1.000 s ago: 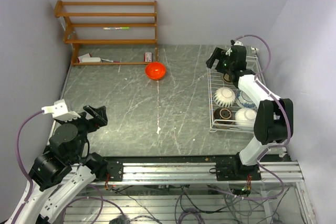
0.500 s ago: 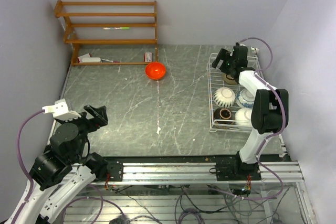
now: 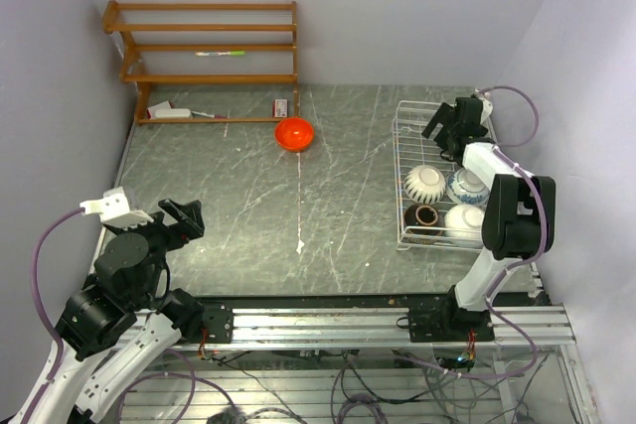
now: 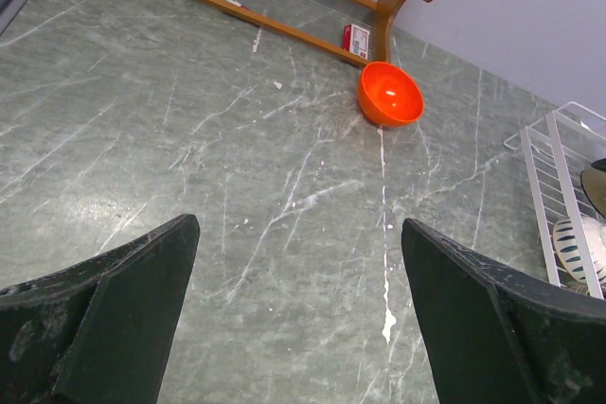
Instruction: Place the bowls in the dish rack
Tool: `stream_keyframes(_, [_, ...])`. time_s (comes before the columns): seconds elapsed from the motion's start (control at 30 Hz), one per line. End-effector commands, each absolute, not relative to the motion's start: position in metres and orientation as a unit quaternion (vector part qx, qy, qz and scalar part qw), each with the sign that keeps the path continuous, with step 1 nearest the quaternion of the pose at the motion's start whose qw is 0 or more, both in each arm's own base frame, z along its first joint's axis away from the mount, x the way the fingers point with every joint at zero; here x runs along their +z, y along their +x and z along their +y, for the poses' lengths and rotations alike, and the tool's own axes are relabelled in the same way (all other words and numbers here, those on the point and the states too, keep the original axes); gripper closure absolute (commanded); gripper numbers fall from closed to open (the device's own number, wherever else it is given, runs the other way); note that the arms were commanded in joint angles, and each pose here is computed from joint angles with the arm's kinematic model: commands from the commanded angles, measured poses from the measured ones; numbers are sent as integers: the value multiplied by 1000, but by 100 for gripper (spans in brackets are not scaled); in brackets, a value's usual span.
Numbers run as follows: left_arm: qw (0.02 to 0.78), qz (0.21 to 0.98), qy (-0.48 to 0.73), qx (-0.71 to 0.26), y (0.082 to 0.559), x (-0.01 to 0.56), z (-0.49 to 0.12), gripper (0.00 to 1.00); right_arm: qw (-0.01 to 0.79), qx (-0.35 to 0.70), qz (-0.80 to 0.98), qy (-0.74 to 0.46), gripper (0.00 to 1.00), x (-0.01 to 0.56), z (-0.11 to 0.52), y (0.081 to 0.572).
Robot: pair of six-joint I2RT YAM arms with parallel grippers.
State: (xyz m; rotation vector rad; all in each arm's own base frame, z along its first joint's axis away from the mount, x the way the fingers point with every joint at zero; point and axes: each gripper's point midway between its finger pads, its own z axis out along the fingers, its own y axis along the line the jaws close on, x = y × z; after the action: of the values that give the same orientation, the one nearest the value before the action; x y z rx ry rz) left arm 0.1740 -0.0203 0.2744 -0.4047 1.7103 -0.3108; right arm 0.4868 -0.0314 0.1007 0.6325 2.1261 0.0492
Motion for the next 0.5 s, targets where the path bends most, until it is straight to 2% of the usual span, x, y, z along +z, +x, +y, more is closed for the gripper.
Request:
stream_keyframes(0.0, [635, 737, -179, -143, 174, 284, -20, 1, 476, -29, 832, 283, 7, 124, -54, 481])
stream_keyframes(0.17, [633, 740, -178, -141, 175, 282, -21, 1, 529, 56, 815, 230, 7, 161, -24, 485])
stream_keyframes(0.23, [634, 739, -178, -142, 175, 283, -21, 1, 546, 105, 811, 184, 7, 182, 5, 486])
stream_keyframes(0.33, [635, 738, -181, -142, 174, 283, -20, 1, 556, 125, 815, 104, 6, 210, 57, 490])
stream_keyframes(0.47, [636, 735, -183, -144, 173, 284, -19, 1, 547, 169, 820, -15, 6, 225, 139, 494])
